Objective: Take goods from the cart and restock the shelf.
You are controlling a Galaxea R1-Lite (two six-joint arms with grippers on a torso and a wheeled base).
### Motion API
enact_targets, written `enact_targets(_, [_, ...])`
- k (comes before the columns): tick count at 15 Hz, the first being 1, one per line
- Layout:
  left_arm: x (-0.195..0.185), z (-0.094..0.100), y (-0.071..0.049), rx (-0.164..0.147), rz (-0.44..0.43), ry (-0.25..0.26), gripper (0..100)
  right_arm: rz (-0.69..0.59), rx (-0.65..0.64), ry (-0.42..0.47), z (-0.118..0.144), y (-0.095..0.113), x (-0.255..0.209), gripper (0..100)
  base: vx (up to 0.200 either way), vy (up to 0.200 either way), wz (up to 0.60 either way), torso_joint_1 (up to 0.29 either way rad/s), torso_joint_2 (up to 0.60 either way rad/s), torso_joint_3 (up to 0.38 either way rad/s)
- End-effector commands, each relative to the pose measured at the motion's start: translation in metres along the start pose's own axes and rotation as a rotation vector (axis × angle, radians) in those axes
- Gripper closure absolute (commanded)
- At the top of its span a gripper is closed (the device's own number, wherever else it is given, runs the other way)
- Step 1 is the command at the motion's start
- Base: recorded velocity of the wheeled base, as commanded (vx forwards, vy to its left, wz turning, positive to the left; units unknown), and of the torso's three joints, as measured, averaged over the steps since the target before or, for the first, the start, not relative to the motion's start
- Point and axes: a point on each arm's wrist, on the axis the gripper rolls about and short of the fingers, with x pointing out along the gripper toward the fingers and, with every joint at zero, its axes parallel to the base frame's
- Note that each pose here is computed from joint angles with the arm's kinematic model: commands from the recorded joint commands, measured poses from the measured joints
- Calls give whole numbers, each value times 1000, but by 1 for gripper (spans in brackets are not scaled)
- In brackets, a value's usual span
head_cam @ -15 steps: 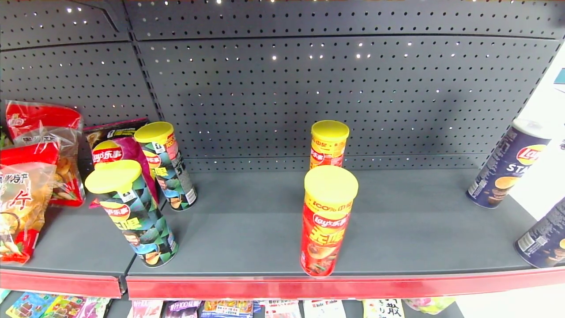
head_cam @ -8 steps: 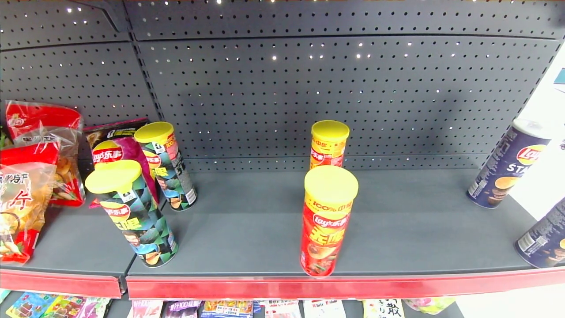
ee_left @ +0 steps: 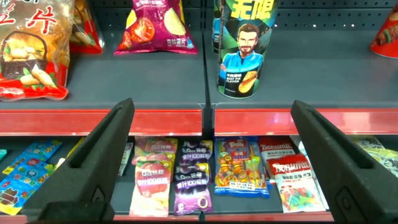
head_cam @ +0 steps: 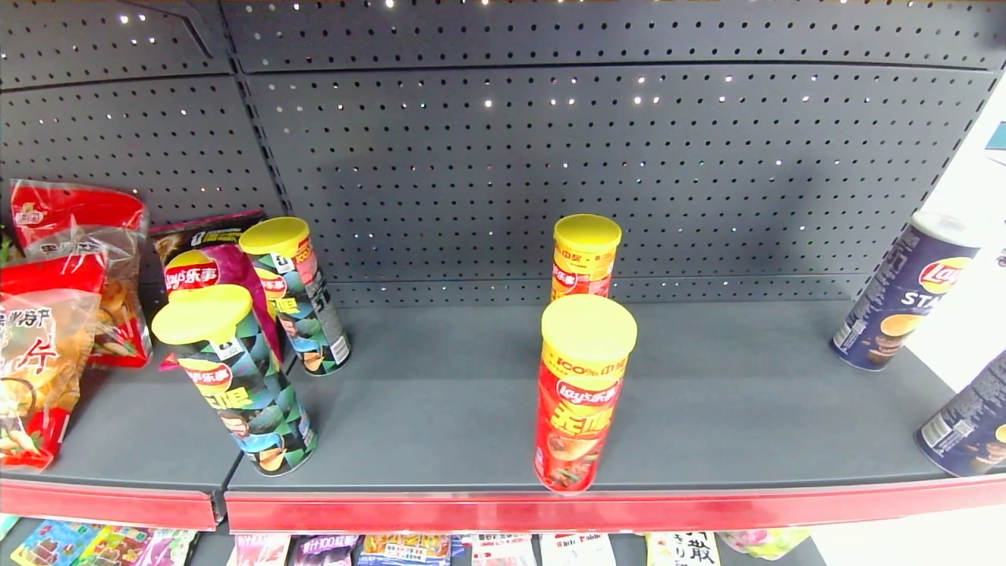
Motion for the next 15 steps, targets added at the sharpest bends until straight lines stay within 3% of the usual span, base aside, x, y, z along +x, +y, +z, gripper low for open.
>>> enact_targets(1, [0,0,0,-1,0,1,0,137,33,84,63,1,51,0,0,0,0,0,0,0])
enact_targets(3, [0,0,0,-1,-1,1,0,209,74,87,86,11,102,0,0,0,0,0,0,0])
enact_targets(4, [0,0,0,-1,0,1,0,267,92,76,98,21,150,0,0,0,0,0,0,0])
enact_targets(7, [0,0,0,-1,0,1,0,506,97,159,92,36,199,0,0,0,0,0,0,0])
enact_targets(11, [0,0,0,-1,0,1,0,654,73,242,75,40,220,0,0,0,0,0,0,0])
enact_targets(15, [0,0,0,-1,0,1,0,775,-13,122,68,40,257,0,0,0,0,0,0,0])
